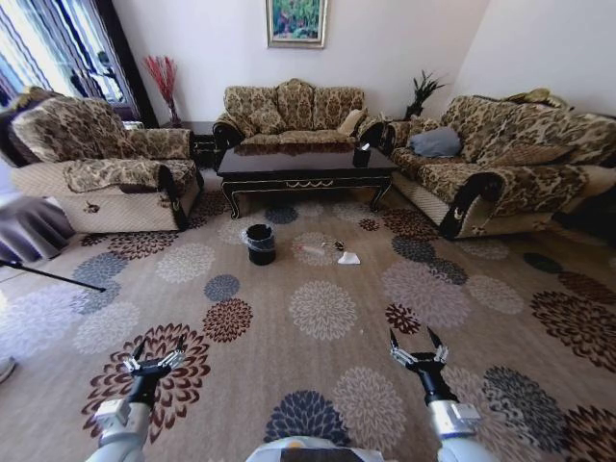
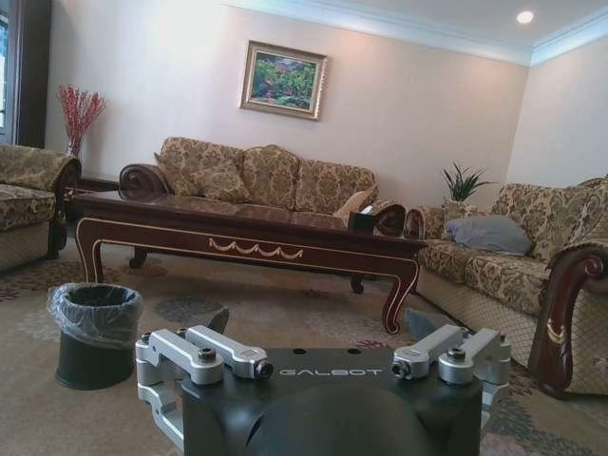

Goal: Move to the front of the table and pick up the trash from the floor, then place it into the trash bin.

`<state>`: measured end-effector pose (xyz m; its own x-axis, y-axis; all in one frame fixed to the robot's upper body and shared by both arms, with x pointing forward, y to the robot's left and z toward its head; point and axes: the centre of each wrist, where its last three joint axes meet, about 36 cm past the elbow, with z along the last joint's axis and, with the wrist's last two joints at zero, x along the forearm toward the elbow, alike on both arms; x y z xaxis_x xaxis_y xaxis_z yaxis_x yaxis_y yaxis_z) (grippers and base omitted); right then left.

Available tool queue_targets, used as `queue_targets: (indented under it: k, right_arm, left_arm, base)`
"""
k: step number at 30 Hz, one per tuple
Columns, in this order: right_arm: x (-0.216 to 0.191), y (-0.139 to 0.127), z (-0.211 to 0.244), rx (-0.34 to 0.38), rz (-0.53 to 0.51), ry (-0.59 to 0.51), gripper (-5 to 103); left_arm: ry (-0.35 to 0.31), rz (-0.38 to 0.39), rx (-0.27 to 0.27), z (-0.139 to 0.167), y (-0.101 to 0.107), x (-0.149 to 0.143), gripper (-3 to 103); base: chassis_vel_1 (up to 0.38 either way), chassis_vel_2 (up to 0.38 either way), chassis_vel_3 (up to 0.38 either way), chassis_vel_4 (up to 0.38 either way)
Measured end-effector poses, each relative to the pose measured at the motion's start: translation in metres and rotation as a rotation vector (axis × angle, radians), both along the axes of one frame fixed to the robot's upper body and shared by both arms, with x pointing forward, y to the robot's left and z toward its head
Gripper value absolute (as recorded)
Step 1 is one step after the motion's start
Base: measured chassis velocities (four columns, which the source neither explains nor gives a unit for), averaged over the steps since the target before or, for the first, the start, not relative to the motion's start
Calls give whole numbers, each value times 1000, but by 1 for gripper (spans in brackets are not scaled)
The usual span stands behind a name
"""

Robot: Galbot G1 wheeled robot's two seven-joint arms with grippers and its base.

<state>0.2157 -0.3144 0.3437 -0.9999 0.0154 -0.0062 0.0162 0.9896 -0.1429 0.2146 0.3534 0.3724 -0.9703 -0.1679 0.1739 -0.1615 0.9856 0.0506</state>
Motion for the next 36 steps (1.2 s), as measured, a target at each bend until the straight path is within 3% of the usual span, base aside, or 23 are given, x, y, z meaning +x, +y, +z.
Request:
queue_targets:
  k: [21, 36]
  right_arm:
    - [7, -5, -4, 12, 12, 0, 100]
    - [6, -4, -15, 14, 12, 21, 100]
  left_arm:
    - [22, 13, -37, -9, -3, 8, 100]
    - [24, 15, -26, -16, -2, 12, 100]
  base:
    - [0, 0, 0, 0]
    - [0, 0, 0, 0]
